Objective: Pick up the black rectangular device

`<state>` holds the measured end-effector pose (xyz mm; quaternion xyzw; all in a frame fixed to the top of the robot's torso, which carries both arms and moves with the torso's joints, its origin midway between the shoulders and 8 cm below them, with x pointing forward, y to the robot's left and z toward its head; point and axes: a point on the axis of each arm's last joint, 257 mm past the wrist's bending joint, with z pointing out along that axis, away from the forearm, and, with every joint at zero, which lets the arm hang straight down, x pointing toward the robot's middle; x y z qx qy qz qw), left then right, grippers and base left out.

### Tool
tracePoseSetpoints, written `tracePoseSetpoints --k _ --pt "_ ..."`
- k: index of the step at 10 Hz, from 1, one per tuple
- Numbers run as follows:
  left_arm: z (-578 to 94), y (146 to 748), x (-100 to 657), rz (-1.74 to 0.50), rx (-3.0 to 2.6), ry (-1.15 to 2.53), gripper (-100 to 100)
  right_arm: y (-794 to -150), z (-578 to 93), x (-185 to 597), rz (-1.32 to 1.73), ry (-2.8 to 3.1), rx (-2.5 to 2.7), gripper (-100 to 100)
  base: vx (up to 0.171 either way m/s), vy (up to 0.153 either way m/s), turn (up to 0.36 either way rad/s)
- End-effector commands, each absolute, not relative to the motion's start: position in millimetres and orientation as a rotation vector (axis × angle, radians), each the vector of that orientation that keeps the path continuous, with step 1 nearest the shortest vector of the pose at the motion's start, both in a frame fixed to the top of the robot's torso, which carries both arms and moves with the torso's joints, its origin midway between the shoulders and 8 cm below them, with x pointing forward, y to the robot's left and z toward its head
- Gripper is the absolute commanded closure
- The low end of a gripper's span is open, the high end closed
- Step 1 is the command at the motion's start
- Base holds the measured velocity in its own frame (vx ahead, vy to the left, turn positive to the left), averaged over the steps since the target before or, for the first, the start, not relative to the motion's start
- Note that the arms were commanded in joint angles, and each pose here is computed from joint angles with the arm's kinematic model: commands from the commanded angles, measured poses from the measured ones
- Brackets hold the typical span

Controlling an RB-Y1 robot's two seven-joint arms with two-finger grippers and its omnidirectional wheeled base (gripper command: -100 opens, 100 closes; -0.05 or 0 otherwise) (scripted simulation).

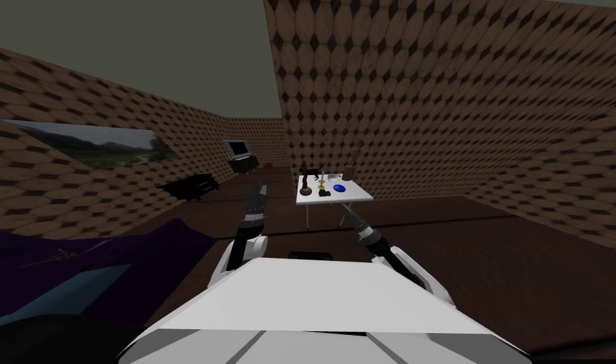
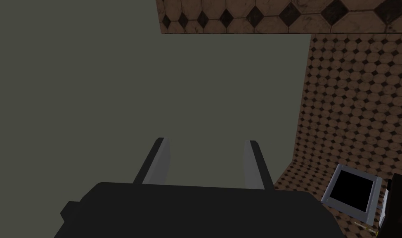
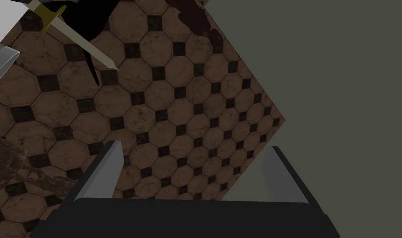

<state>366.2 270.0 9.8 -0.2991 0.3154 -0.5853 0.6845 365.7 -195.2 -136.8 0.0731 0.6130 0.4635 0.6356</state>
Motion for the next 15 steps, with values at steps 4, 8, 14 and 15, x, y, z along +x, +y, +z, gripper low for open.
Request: tracePoseSetpoints --k 4,8,14,15 --pt "9.8 270.1 366.1 -1.312 -0.67 0.707 0 -207.2 -190.4 360.2 0.958 1.574 0.024 -100 -0.027 0.054 0.048" --pt "9.8 270.0 366.2 -1.312 -0.67 0.707 0 -221.9 -213.2 355.0 0.892 1.669 -0.082 -100 -0.018 0.042 0.042" --pt "9.8 270.1 366.1 -1.312 -0.67 0.707 0 -267.8 -266.4 343.0 0.725 1.854 -0.292 -100 -0.01 0.048 0.075" --pt "9.8 270.0 366.2 -1.312 -0.67 0.707 0 -272.7 -266.5 342.2 0.711 1.867 -0.317 -100 0.001 0.041 0.066"
